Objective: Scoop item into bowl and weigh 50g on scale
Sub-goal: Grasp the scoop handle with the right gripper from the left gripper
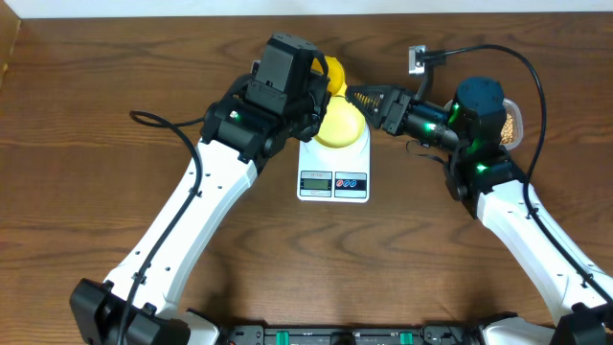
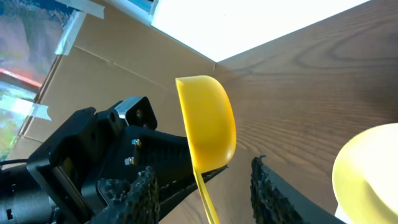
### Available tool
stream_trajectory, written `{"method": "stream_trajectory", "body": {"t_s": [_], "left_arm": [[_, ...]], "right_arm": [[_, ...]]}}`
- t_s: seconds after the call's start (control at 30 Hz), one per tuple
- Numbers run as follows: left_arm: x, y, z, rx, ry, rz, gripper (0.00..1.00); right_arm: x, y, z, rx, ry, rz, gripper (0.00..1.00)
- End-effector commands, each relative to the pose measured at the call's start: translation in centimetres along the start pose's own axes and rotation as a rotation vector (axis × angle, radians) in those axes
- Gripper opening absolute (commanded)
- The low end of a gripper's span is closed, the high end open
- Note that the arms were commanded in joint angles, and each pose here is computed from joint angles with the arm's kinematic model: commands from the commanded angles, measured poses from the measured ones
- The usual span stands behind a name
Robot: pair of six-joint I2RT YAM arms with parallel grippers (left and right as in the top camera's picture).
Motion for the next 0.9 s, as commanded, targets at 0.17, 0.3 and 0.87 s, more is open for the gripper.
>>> {"method": "stream_trajectory", "body": {"t_s": [0.17,0.3,0.87], "left_arm": [[-0.43,-0.47,-0.2,-0.007,-0.017,0.035,0.08],[-0.5,-0.47,-0.21,-0.008,-0.016,0.04,0.08],[-0.33,-0.47,-0.25,-0.009,-0.031,0.03,0.08]], "right_arm": [[0.43,0.05,0.78,0.019,-0.01,-0.003,0.39],[0.39,0.05,0.76,0.018,-0.008,-0.001,0.38],[-0.09,0.05,0.31,0.0,0.01,0.022,0.13]]}}
Point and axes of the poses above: each gripper's point midway between its finger pads, its own y axis out along the fingers, its own z axis along the line the jaws close on, x = y × z, the point moved 4 cm from there along -y, back along the fingers, and after that the axes turned 2 degrees about -y, right-handed, at the moved point
